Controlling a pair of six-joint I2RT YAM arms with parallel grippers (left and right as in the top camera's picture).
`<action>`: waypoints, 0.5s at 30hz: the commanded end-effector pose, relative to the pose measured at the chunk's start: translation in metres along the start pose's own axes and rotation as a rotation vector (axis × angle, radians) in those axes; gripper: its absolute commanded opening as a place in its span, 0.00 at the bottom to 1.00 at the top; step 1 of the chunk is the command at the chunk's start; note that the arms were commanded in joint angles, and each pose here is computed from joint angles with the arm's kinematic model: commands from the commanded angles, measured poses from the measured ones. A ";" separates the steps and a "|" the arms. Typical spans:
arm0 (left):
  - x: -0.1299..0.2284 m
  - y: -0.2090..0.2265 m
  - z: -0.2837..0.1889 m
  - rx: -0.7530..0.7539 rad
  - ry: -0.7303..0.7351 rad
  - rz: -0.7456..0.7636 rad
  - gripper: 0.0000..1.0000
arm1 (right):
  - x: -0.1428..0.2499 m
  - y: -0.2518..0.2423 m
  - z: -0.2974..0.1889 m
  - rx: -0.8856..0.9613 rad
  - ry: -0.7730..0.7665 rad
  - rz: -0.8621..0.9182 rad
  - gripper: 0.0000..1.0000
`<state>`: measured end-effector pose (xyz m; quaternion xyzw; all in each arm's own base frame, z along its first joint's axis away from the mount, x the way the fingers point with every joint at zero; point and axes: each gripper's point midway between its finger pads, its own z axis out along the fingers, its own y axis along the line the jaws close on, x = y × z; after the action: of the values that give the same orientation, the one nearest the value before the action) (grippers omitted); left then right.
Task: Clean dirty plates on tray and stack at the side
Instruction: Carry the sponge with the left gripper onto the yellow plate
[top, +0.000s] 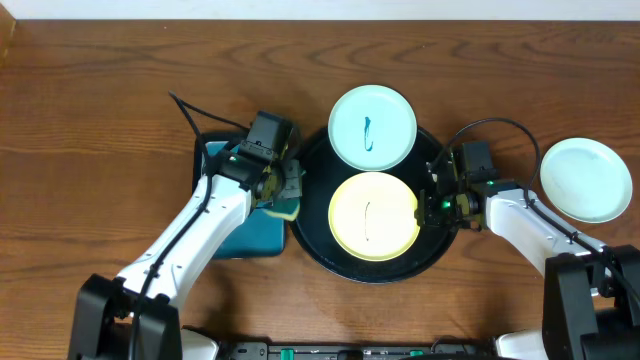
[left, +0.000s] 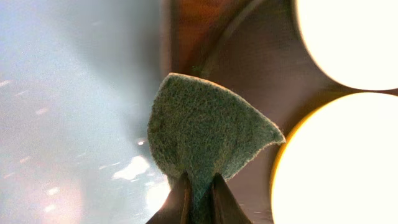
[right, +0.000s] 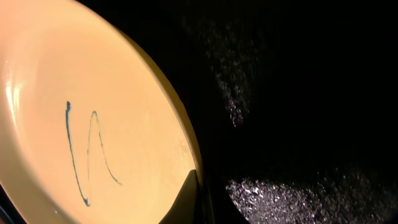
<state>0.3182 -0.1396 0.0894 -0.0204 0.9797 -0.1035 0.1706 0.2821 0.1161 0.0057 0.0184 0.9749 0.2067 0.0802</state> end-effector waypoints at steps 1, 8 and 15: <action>0.010 -0.029 -0.002 0.105 0.019 0.063 0.07 | -0.002 0.002 0.002 0.004 -0.016 -0.013 0.01; 0.015 -0.070 -0.004 0.174 -0.023 0.164 0.07 | -0.001 0.005 0.002 -0.009 -0.012 -0.013 0.01; 0.020 -0.104 0.006 0.233 -0.039 0.158 0.07 | -0.001 0.004 0.002 -0.009 -0.012 -0.013 0.01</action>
<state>0.3061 -0.2348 0.1099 0.0842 0.9537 -0.1953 0.2128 0.2860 0.1167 0.0064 0.0166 0.9740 0.2077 0.0893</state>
